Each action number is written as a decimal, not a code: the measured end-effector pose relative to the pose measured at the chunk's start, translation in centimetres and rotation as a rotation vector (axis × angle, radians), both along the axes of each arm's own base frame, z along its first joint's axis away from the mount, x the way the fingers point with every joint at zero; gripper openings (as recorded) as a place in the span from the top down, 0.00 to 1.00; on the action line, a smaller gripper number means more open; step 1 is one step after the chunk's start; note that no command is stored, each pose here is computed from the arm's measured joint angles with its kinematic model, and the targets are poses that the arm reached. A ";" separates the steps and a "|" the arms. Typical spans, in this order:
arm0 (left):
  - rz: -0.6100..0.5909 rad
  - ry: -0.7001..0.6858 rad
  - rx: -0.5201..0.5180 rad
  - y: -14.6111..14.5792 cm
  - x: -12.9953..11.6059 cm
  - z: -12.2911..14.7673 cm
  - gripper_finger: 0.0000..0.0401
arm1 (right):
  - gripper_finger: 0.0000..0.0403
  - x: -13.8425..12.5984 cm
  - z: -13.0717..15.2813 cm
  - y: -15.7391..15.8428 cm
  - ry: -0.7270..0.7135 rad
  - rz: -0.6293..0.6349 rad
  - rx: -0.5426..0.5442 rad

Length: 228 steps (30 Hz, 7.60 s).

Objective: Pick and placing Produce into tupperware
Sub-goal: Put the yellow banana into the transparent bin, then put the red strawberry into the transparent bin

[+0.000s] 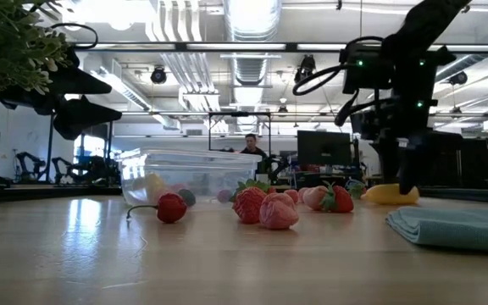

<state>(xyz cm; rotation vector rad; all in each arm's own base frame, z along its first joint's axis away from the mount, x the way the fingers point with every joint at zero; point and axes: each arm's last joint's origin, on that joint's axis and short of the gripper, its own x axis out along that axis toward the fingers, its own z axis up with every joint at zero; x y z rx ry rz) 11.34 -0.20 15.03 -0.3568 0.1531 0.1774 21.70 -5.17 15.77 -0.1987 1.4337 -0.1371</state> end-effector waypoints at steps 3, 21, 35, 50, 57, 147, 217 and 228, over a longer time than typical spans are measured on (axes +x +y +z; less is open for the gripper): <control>0.000 -0.001 0.000 0.0 0.0 0.0 0.27 | 0.42 0.1 -0.4 0.0 0.011 0.002 0.001; 0.000 -0.001 0.000 0.0 0.0 0.0 0.27 | 0.55 1.0 -1.4 -0.2 0.039 -0.048 0.018; 0.000 0.001 0.000 0.0 0.0 0.0 0.27 | 0.62 3.9 2.8 -0.8 -0.086 -0.105 0.011; 0.000 -0.001 0.000 0.0 0.0 0.0 0.27 | 0.62 14.7 10.5 -1.4 -0.390 -0.023 0.263; 0.000 -0.001 0.000 0.0 0.0 0.0 0.27 | 0.62 21.4 9.0 -1.7 -0.402 0.036 0.388; 0.000 -0.001 0.000 0.0 0.0 0.0 0.27 | 0.62 -3.5 -1.6 -7.6 -0.119 -1.337 0.110; 0.000 0.000 0.000 0.0 0.0 0.0 0.27 | 0.35 8.7 5.0 -19.1 0.064 -1.108 0.135; 0.000 0.000 0.000 0.0 0.0 0.0 0.27 | 0.35 2.9 2.4 -18.7 -0.012 -1.394 0.164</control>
